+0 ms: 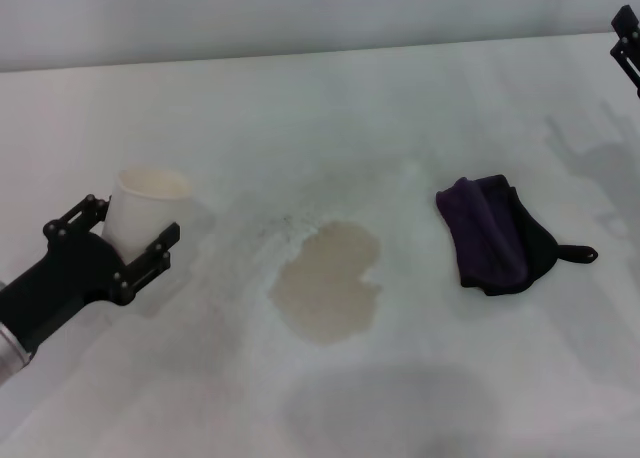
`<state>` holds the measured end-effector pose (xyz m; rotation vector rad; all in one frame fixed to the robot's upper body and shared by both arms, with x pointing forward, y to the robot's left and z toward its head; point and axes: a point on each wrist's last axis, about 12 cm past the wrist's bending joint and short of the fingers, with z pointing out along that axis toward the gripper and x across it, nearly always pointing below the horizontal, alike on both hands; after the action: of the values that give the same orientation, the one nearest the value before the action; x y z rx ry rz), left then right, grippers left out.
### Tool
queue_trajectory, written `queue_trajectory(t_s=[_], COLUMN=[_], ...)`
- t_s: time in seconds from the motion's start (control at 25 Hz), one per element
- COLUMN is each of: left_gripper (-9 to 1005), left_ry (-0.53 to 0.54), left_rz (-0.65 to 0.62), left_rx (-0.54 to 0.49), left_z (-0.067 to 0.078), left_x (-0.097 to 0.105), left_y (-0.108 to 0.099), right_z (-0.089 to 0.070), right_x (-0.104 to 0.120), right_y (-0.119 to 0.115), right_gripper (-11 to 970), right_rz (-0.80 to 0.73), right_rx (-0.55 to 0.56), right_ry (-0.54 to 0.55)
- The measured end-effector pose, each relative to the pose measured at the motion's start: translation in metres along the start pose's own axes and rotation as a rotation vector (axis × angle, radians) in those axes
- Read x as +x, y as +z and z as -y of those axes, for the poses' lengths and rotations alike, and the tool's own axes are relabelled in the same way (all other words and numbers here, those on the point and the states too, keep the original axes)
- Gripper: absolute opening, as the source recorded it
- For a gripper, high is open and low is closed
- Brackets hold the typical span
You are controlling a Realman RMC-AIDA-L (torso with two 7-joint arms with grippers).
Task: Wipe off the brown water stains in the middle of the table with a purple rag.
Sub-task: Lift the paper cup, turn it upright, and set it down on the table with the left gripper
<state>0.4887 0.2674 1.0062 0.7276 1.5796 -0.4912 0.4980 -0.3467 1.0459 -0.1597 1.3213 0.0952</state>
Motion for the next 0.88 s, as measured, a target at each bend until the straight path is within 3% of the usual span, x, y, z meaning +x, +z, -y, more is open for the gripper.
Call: queue_trajectory(t_s=[0.88], left_gripper=[691], left_ry=[0.184], left_rz=[-0.019], left_rx=[-0.078], left_z=[0.035], left_x=[0.026], left_y=[-0.038], right_z=[0.004], right_x=[0.004], right_y=[0.001], right_gripper=[867], right_rz=[-0.045], right_rx=[0.0], right_ry=[-0.033])
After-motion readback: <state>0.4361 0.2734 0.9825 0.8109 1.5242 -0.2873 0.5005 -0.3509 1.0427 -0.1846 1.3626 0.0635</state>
